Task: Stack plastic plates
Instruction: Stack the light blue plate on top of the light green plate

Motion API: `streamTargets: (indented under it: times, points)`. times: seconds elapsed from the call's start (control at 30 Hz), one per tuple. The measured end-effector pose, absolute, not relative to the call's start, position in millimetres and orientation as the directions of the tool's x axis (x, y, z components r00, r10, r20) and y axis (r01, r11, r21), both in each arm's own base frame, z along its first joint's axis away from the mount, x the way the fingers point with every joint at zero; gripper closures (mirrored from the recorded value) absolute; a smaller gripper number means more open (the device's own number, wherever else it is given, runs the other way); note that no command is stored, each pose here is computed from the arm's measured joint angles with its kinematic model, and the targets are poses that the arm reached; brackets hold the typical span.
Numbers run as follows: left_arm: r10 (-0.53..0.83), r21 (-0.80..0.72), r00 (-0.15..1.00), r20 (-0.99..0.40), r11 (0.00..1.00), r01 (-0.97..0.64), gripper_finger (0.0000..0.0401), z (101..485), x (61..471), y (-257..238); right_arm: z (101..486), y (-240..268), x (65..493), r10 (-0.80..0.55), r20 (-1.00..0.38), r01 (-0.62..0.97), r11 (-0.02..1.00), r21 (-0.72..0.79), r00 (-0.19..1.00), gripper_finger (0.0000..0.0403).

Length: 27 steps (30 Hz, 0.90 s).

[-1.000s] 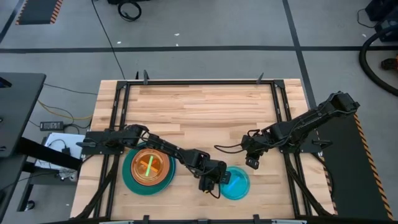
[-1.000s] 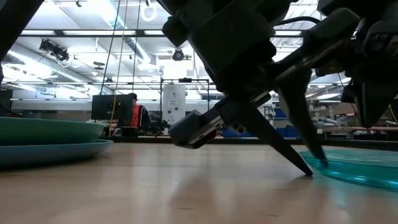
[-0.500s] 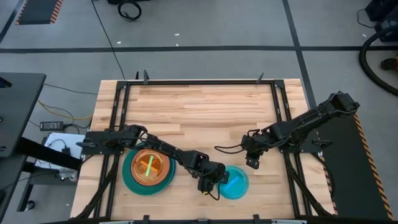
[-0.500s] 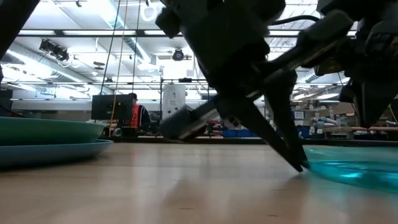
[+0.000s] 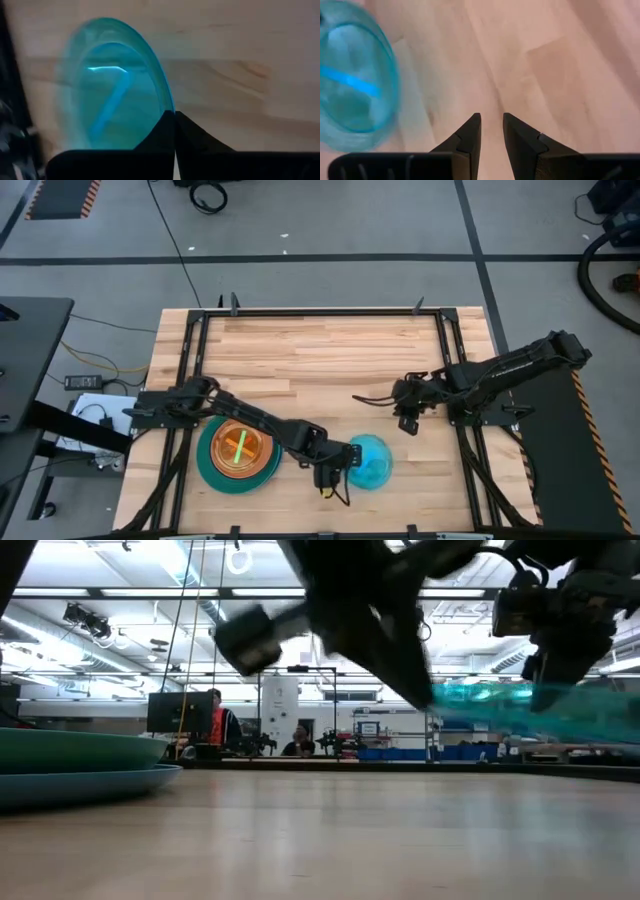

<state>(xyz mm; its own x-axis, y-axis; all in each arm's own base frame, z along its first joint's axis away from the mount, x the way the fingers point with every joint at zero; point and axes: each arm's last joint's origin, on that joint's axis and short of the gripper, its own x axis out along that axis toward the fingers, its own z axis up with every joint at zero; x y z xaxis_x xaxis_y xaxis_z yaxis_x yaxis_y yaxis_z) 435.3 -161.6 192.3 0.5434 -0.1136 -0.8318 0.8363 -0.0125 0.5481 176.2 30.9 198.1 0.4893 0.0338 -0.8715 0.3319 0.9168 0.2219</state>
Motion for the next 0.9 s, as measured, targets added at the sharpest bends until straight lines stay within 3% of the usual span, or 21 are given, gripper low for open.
streamTargets:
  times: [0.27, 0.9]
  points:
    - [-0.001, 0.526, 0.534, -0.845, 0.171, 0.833, 0.0400, 214.3, 409.4, -181.0, 198.7, 20.4, 178.5, -0.010, -0.865, 0.303, 0.939, 0.165, 0.501, 0.0312]
    - [0.204, 0.508, 0.467, -0.861, 0.413, 0.756, 0.0400, 211.0, 366.9, -220.1, 212.1, -24.2, 196.1, -0.008, -0.728, 0.180, 0.971, 0.159, 0.686, 0.0312]
